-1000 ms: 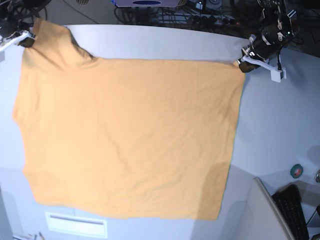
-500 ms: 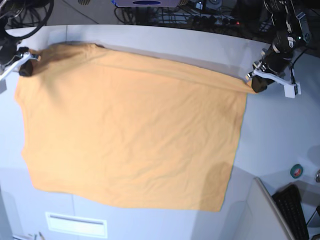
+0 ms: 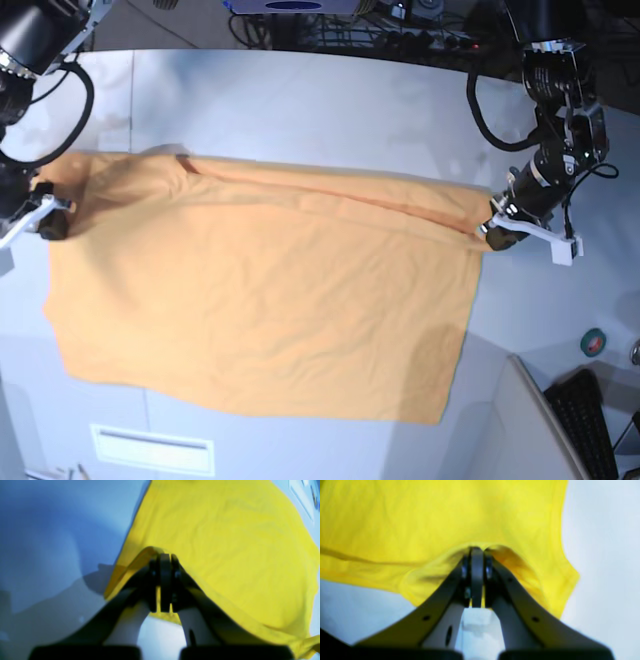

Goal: Layout the t-shirt on the table in an organized manner, then fold the t-shirt properly
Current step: 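Fold the shoulder edge over toward the hem with both grippers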

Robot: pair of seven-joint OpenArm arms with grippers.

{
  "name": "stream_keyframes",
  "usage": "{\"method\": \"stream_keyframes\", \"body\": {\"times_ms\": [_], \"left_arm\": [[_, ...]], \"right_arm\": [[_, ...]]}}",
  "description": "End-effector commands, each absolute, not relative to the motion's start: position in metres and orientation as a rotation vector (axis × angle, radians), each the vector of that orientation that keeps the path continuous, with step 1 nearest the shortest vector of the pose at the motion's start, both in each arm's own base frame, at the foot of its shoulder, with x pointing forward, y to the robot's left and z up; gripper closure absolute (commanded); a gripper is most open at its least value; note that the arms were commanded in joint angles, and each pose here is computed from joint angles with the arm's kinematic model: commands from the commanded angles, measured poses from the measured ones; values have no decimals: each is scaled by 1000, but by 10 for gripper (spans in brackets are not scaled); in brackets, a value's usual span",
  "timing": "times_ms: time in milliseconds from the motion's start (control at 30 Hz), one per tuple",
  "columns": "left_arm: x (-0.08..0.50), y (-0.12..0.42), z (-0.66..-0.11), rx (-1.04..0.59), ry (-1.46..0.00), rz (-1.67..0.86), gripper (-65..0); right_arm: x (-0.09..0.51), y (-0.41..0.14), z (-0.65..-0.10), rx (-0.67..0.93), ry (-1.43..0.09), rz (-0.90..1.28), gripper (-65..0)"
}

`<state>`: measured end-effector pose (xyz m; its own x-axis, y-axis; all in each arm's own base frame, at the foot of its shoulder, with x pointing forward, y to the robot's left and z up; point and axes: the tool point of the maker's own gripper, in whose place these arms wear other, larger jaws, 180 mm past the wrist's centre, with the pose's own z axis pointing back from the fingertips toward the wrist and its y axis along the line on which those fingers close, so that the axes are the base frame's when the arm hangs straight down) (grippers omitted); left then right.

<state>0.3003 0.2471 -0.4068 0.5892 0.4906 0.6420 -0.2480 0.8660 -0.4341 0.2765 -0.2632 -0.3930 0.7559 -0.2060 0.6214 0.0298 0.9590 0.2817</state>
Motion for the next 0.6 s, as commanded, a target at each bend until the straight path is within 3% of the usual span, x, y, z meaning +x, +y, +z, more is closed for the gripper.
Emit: {"method": "stream_keyframes", "body": {"times_ms": [0,567], "left_arm": [[316,252,-392,-323,-893,437,0],[378,247,-387,-362,-908,459,0]], "right_arm": [[292,-272,-376,256,-787,-136,0],[333,-292,-380,324,-868,-223,0]]}}
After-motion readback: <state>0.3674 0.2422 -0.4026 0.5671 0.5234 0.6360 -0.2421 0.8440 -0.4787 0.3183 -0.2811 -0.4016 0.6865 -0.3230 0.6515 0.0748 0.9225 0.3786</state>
